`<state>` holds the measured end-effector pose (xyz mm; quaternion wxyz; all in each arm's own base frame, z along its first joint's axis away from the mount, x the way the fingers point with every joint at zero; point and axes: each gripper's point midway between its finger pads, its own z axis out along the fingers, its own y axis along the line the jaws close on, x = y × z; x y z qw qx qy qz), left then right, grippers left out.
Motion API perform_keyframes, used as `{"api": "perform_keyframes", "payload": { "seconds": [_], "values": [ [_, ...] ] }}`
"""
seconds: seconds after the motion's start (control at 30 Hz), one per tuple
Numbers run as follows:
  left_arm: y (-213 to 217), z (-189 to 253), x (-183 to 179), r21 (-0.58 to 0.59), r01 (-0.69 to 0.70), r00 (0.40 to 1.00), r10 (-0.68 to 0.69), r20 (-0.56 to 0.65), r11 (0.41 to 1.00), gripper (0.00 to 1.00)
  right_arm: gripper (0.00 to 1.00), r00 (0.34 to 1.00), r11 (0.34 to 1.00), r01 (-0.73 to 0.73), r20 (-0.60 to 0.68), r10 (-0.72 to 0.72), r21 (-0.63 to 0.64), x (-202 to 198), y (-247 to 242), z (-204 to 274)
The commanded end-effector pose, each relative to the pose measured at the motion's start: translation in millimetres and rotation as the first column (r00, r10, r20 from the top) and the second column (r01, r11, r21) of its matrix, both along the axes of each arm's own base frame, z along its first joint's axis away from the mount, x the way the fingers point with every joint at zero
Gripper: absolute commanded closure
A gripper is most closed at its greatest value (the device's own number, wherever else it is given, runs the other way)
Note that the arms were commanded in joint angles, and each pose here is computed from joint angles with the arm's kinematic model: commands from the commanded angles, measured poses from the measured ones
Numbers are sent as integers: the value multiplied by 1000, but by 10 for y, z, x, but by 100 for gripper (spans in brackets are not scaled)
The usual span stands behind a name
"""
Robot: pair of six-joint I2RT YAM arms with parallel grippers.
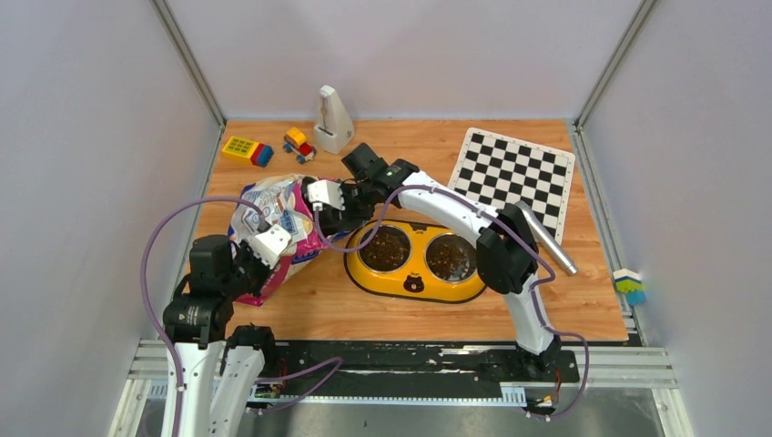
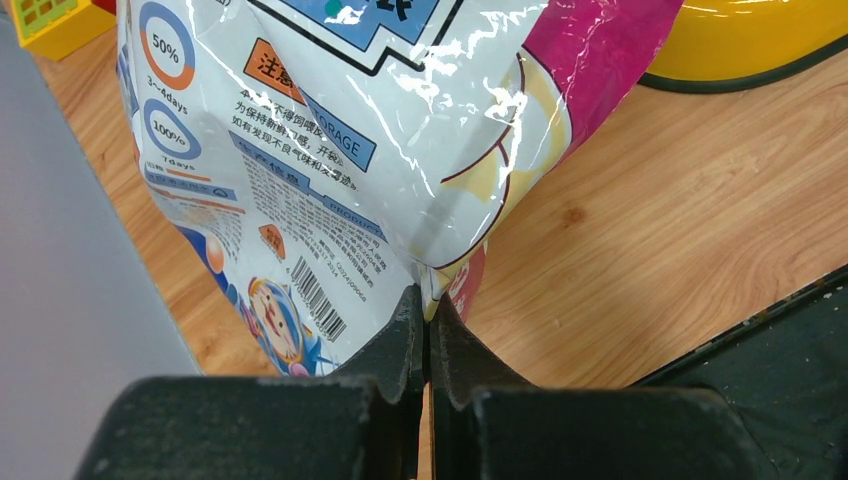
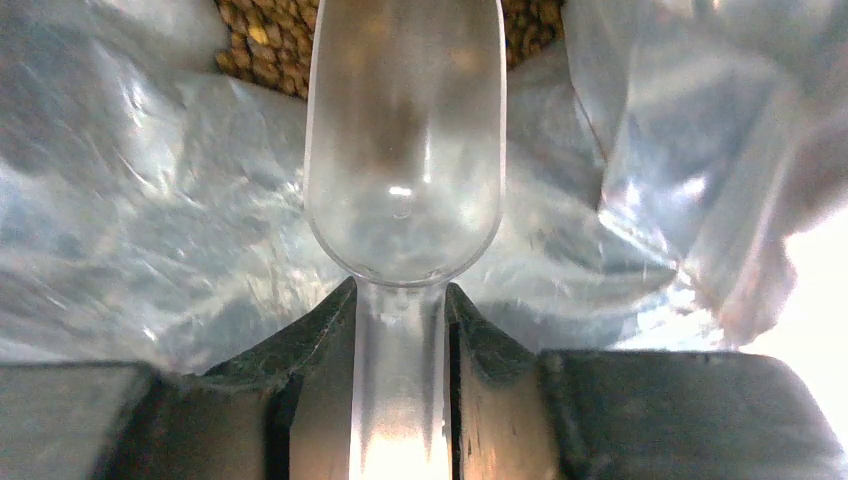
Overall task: Serve the pet food
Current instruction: Collect the pet food from the pet food bag.
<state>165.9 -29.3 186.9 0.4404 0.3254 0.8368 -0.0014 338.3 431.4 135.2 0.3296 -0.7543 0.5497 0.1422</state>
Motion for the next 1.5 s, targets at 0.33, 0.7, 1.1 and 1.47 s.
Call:
{"api": "perform_keyframes", "payload": {
  "seconds": [0.33, 0.7, 1.1, 1.47],
  "values": [
    [-61, 385, 189, -31, 21, 986, -15, 165, 999, 100, 100, 989, 994, -87, -125, 78, -61, -152, 19, -400],
    [-62, 390, 188, -31, 22, 986, -16, 167, 999, 100, 100, 985, 991, -124, -126, 118, -43, -231, 510, -520],
    [-62, 395, 189, -32, 21, 985, -15, 170, 999, 100, 100, 956, 988, -56, -279, 94, 143, -497, 979, -483],
    [-43, 397, 199, -32, 6, 985, -1, 171, 999, 100, 100, 950, 959, 12, -301, 77, 283, -520, 873, 372]
  ]
}}
